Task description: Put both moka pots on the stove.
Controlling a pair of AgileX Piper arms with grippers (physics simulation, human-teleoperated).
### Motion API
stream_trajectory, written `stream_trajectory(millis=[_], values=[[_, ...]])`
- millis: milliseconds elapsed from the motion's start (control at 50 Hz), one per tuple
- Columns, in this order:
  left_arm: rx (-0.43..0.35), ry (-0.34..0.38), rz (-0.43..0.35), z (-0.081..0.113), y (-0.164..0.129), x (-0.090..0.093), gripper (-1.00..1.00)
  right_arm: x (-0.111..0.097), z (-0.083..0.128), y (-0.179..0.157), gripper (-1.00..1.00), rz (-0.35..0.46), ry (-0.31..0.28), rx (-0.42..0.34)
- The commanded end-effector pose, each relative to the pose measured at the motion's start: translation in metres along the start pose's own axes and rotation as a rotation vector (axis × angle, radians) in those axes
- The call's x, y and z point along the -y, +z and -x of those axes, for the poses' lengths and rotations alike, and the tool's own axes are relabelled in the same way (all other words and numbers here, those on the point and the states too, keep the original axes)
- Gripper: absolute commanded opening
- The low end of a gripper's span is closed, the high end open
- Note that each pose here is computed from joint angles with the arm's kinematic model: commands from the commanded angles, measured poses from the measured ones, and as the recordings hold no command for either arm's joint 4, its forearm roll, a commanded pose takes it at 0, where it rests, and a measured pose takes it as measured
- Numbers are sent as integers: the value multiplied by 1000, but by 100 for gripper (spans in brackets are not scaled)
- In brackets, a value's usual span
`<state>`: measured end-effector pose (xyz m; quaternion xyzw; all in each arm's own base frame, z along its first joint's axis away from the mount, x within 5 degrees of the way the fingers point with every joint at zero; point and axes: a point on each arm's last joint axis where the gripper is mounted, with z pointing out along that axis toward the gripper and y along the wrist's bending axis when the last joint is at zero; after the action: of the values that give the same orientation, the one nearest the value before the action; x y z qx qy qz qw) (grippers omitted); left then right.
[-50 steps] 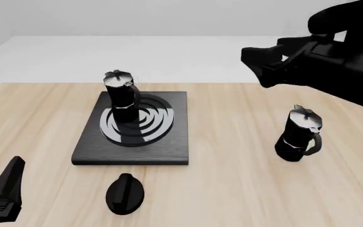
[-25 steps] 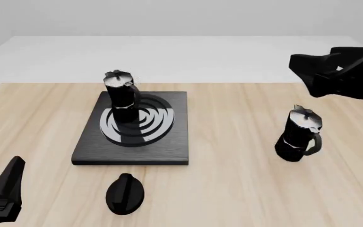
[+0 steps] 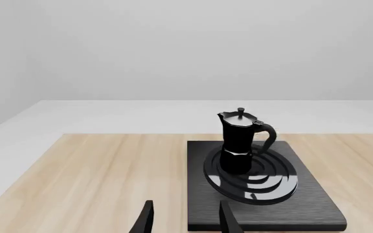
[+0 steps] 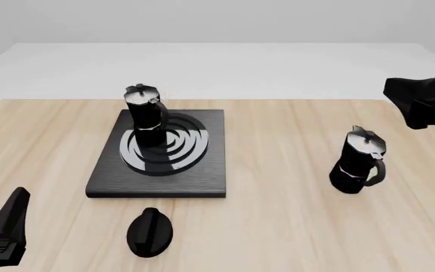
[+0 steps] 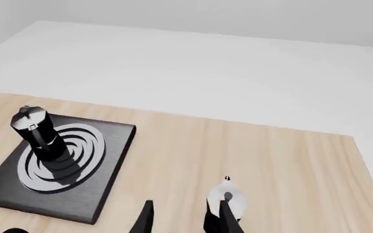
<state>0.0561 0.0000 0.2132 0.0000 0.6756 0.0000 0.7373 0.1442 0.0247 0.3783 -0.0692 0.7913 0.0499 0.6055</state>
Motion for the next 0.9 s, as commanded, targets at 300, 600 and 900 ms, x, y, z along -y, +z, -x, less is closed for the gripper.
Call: stream_trajectory(millis=[300,600,900], values=[[0,0,0,0,0,0,100,21,-12,-3,100,-144,54,-74],[0,0,0,0,0,0,100,28,-17,12,100,-166,18,-124],[0,0,0,0,0,0,100,38,-29,41,100,-189,13,-198]])
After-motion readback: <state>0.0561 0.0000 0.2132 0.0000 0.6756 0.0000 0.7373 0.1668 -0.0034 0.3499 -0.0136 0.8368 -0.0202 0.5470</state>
